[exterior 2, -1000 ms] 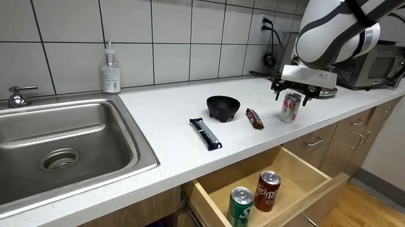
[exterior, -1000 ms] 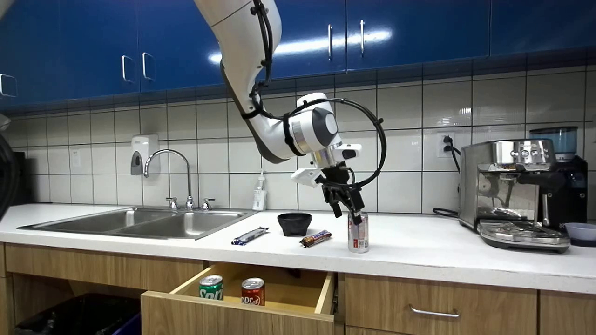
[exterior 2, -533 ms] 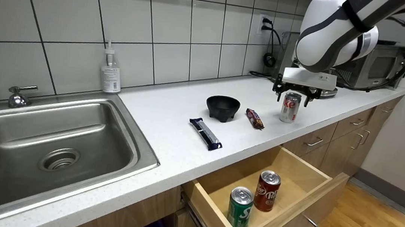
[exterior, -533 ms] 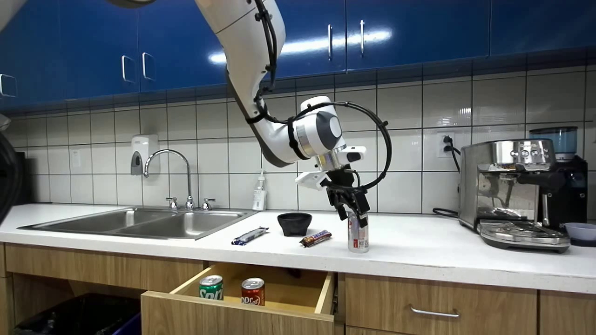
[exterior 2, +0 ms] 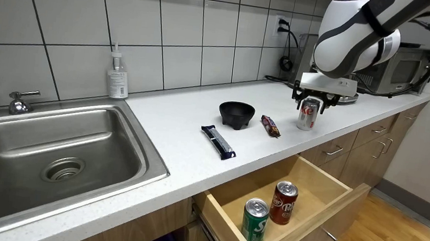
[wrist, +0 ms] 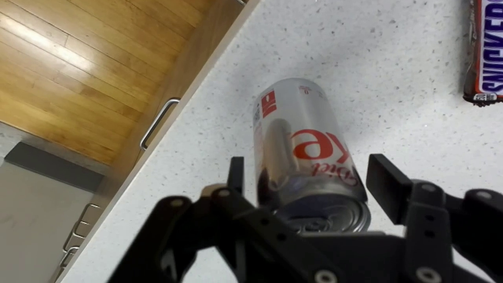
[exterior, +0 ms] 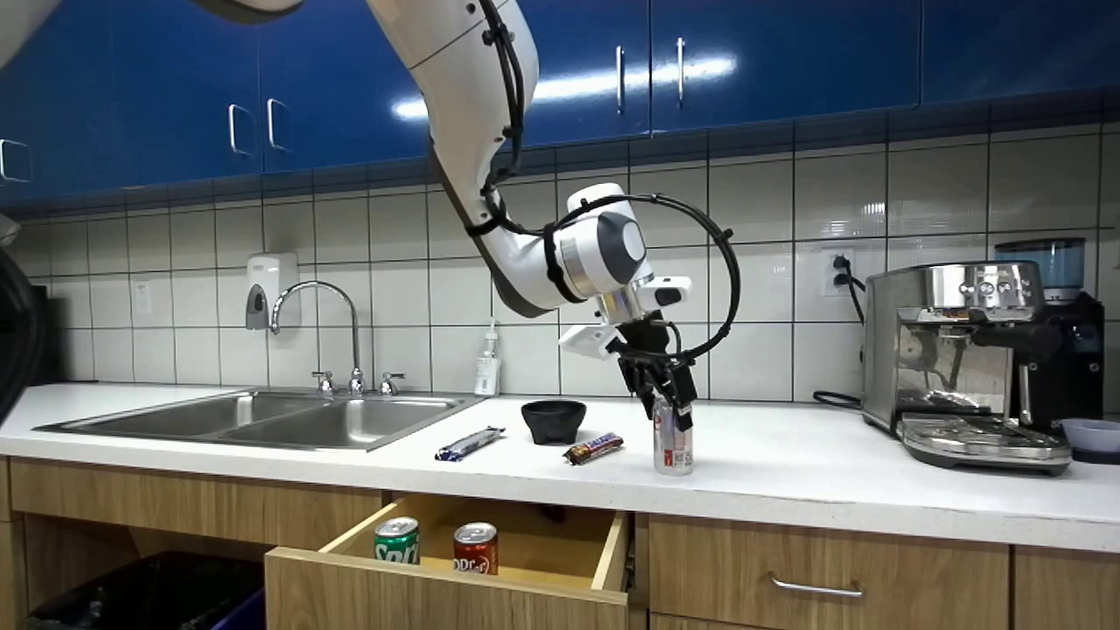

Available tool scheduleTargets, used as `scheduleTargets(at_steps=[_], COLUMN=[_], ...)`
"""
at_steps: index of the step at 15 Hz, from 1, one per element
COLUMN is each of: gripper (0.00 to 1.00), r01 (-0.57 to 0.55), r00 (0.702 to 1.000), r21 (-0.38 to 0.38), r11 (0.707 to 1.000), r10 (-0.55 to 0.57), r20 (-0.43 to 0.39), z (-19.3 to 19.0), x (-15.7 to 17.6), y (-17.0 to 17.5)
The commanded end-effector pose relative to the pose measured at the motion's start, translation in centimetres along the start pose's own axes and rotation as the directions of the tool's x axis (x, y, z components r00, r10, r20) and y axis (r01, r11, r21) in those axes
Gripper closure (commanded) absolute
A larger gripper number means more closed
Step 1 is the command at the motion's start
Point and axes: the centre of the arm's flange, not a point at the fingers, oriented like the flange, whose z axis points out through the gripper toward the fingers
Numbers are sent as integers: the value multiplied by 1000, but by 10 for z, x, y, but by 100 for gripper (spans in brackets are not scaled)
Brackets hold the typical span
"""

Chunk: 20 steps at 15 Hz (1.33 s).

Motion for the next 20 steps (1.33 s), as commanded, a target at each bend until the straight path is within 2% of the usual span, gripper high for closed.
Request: scheduleTargets(at_steps=[1,3,20], gripper=[51,62,62], r01=[26,24,23], r00=[999,999,997], r21=[-4,-3,47], r11=[1000,1000,999], r10=[-26,-24,-19], r20=[-31,-33,-80], z=[0,0,-42], x=[7,8,-3], y=[-3,-2,10])
